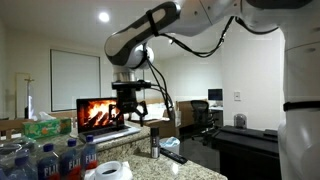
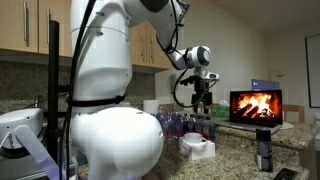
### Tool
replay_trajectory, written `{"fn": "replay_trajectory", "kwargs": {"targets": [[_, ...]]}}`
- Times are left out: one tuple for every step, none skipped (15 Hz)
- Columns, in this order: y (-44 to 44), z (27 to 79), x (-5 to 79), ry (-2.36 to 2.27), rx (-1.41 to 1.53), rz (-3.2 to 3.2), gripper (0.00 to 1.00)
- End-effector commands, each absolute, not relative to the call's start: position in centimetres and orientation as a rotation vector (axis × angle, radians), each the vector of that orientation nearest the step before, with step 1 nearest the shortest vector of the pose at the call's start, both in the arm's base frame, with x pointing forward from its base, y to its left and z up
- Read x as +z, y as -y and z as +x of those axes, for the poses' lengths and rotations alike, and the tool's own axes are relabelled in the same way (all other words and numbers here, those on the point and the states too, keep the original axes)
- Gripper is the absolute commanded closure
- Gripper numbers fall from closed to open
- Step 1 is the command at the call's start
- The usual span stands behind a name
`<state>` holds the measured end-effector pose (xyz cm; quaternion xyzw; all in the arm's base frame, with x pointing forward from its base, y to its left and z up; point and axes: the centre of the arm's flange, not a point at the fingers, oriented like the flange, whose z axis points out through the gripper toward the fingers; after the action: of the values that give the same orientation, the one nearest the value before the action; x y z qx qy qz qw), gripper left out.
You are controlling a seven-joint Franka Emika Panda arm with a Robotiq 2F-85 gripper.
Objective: Pick up the seal tape and the other two objects and place them on top of the box over the counter
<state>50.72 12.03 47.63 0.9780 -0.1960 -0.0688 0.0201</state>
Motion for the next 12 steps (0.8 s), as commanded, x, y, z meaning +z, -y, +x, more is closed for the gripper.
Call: {"fn": "replay_trajectory", "kwargs": {"targets": [[-3.6, 50.0, 49.3, 0.554, -0.333, 2.931, 0.00], [-1.6, 50.2, 48.9, 0.475, -0.408, 2.902, 0.00], [-0.1, 50.2, 48.4, 0.430, -0.475, 2.877, 0.00], [-2.2, 49.7, 48.6, 0.537, -0.399, 2.923, 0.00], [-0.6, 49.6, 48.4, 0.513, -0.440, 2.912, 0.00], [0.1, 49.6, 48.2, 0.506, -0.457, 2.910, 0.00], [0.1, 49.7, 48.0, 0.502, -0.465, 2.908, 0.00], [-0.1, 49.8, 47.8, 0.494, -0.469, 2.907, 0.00], [-0.4, 49.8, 47.8, 0.486, -0.470, 2.907, 0.00], [-0.5, 49.8, 47.7, 0.482, -0.470, 2.907, 0.00], [0.3, 50.2, 48.7, 0.511, -0.402, 2.917, 0.00], [1.0, 50.8, 49.4, 0.538, -0.365, 2.924, 0.00]]}}
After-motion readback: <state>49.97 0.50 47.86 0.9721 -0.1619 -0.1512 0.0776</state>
